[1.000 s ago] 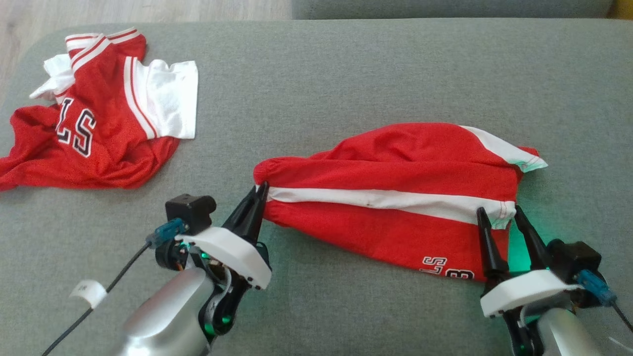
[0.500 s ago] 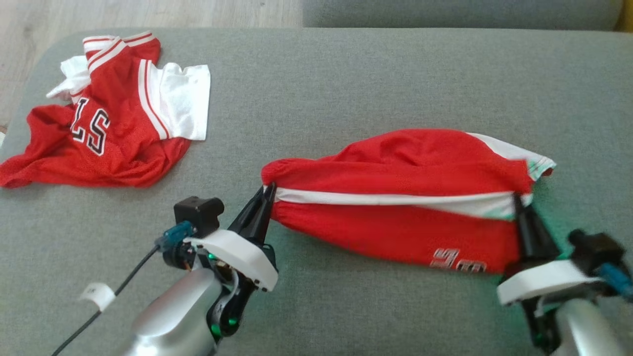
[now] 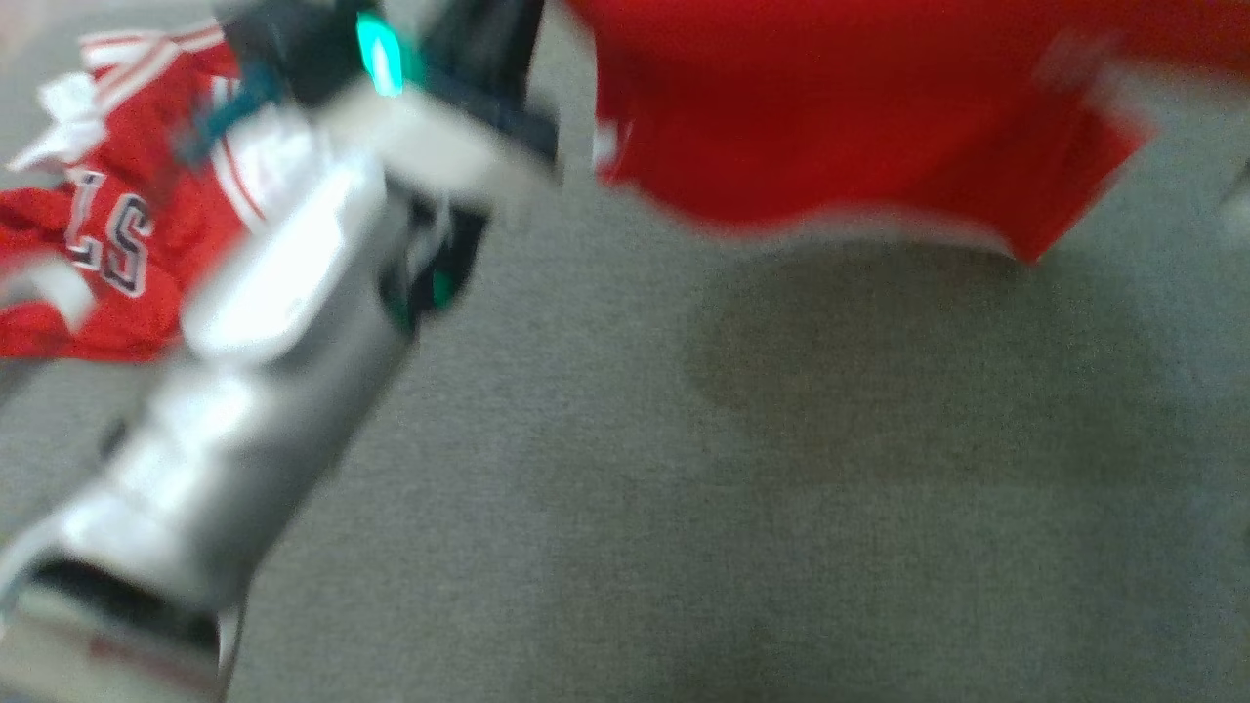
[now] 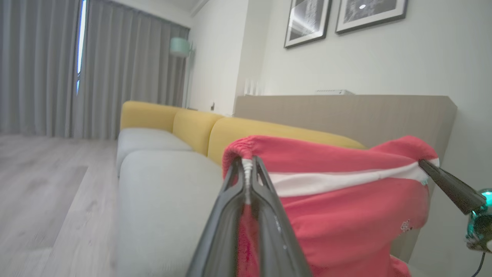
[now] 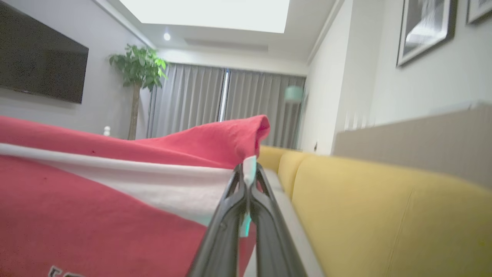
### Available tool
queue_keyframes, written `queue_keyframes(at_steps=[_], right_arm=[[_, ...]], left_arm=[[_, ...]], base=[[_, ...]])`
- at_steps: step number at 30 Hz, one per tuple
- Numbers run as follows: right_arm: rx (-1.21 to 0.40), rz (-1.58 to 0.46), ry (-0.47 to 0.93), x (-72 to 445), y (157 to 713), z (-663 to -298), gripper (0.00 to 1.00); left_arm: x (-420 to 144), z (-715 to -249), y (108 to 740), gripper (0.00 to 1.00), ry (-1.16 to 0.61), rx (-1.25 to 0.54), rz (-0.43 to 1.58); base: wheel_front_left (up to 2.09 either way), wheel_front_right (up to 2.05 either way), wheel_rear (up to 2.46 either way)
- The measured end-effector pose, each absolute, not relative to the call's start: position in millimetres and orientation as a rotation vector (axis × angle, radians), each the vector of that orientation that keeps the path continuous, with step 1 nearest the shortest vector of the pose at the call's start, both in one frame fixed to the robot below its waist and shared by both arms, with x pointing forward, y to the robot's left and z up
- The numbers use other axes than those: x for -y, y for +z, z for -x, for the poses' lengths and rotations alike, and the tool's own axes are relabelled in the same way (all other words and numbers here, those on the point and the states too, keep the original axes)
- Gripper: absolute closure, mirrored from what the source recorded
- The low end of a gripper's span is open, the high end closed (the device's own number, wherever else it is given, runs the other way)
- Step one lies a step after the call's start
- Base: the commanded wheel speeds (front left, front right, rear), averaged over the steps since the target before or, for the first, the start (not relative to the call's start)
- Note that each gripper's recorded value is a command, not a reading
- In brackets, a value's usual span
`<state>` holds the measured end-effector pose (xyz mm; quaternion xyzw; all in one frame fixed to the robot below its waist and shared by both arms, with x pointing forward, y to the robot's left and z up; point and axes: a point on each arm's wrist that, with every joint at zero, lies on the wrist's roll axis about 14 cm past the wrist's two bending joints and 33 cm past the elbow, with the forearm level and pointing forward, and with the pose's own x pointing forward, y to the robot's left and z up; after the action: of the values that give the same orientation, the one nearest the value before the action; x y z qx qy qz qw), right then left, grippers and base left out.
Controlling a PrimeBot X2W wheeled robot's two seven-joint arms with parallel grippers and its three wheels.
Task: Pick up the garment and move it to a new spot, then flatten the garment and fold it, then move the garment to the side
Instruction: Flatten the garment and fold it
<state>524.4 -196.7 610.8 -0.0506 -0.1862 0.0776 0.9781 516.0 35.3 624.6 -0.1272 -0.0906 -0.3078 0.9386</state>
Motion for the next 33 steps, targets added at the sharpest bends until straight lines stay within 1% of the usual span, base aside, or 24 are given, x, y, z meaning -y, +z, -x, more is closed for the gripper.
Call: queue_keyframes(at_steps=[3, 6, 8, 10, 13, 17, 21, 24, 28, 31, 33], right_arm=[[0.513, 0.153, 0.129, 211, 665, -548, 1.00], [0.561, 0.200, 0.100, 225, 684, -561, 1.00], [0.556, 0.217, 0.083, 233, 681, -567, 1.00], [0.520, 0.217, 0.076, 237, 666, -571, 1.00], [0.420, 0.200, 0.075, 240, 626, -569, 1.00], [0.226, 0.124, 0.057, 241, 548, -541, 1.00], [0.081, 0.080, 0.030, 243, 495, -498, 1.00], [0.029, 0.059, 0.011, 244, 479, -464, 1.00], [-0.002, 0.029, -0.047, 249, 473, -424, 1.00], [-0.011, 0.017, -0.062, 248, 475, -405, 1.00], [-0.010, 0.016, -0.065, 249, 477, -402, 1.00]], left_arm=[[-21, -542, 665, 1.00, -0.667, 0.305, 0.220], [-9, -559, 692, 1.00, -0.689, 0.392, 0.218], [-2, -565, 698, 1.00, -0.700, 0.422, 0.234], [4, -567, 686, 1.00, -0.709, 0.407, 0.251], [10, -558, 632, 1.00, -0.709, 0.291, 0.265], [16, -514, 540, 1.00, -0.707, 0.065, 0.331], [24, -456, 489, 1.00, -0.725, -0.098, 0.425], [26, -419, 469, 1.00, -0.745, -0.177, 0.458], [16, -386, 453, 1.00, -0.736, -0.240, 0.463], [13, -370, 454, 1.00, -0.731, -0.246, 0.486], [11, -369, 456, 1.00, -0.722, -0.240, 0.497]], base=[[0.00, 0.00, 0.00], [0.00, 0.00, 0.00], [0.00, 0.00, 0.00], [0.00, 0.00, 0.00], [0.00, 0.00, 0.00], [0.00, 0.00, 0.00], [0.00, 0.00, 0.00], [0.00, 0.00, 0.00], [0.00, 0.00, 0.00], [0.00, 0.00, 0.00], [0.00, 0.00, 0.00]])
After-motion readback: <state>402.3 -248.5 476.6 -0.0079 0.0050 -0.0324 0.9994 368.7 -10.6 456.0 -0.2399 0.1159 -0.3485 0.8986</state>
